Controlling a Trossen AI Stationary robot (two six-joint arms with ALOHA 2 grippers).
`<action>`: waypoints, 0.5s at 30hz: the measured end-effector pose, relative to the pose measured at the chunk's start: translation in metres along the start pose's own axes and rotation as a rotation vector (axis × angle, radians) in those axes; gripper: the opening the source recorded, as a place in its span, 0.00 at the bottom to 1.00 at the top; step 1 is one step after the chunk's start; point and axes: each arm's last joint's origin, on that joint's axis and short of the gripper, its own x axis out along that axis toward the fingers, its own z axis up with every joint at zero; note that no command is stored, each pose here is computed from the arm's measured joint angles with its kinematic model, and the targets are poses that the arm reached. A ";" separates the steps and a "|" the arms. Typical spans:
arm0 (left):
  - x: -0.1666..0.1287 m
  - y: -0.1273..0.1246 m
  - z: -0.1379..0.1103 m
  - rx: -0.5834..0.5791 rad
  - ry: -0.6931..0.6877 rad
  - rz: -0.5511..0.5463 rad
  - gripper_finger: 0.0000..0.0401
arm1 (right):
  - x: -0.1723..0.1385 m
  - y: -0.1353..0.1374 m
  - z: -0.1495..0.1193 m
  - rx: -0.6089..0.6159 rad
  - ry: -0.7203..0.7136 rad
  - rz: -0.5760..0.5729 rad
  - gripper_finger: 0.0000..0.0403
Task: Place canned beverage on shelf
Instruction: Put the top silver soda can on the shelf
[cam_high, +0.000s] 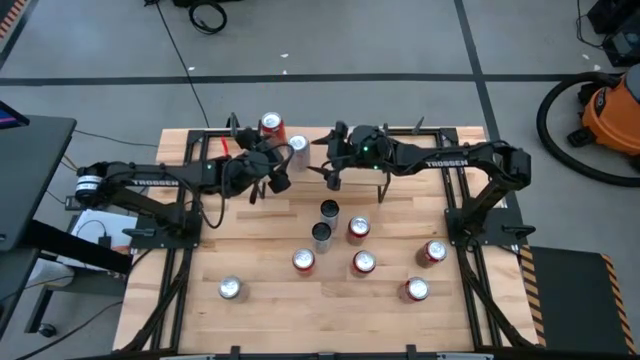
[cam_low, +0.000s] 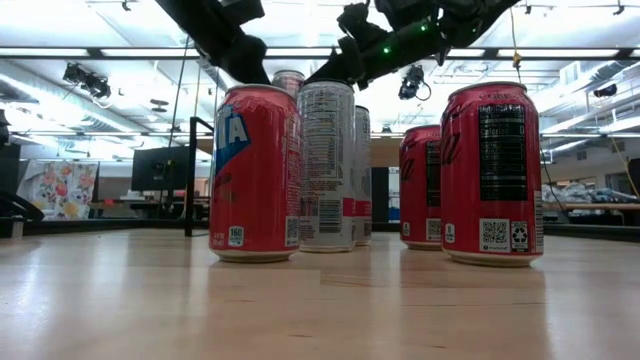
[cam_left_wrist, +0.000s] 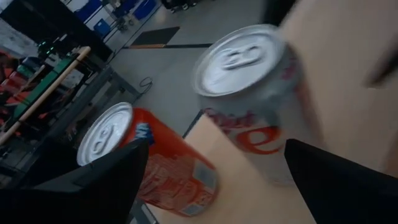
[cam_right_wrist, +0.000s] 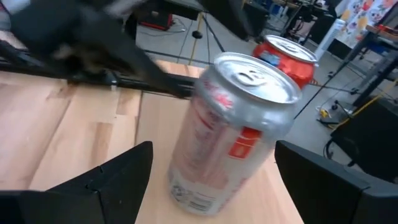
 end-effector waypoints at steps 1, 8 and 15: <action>-0.001 -0.001 0.000 0.003 -0.002 -0.001 0.97 | 0.000 -0.004 -0.001 0.011 -0.003 0.002 0.86; -0.006 -0.005 0.001 0.016 -0.008 0.020 0.97 | -0.001 -0.022 -0.008 0.030 0.023 -0.045 0.86; -0.005 -0.003 -0.001 0.023 0.009 0.046 0.97 | -0.004 -0.041 -0.012 0.021 0.036 -0.174 0.86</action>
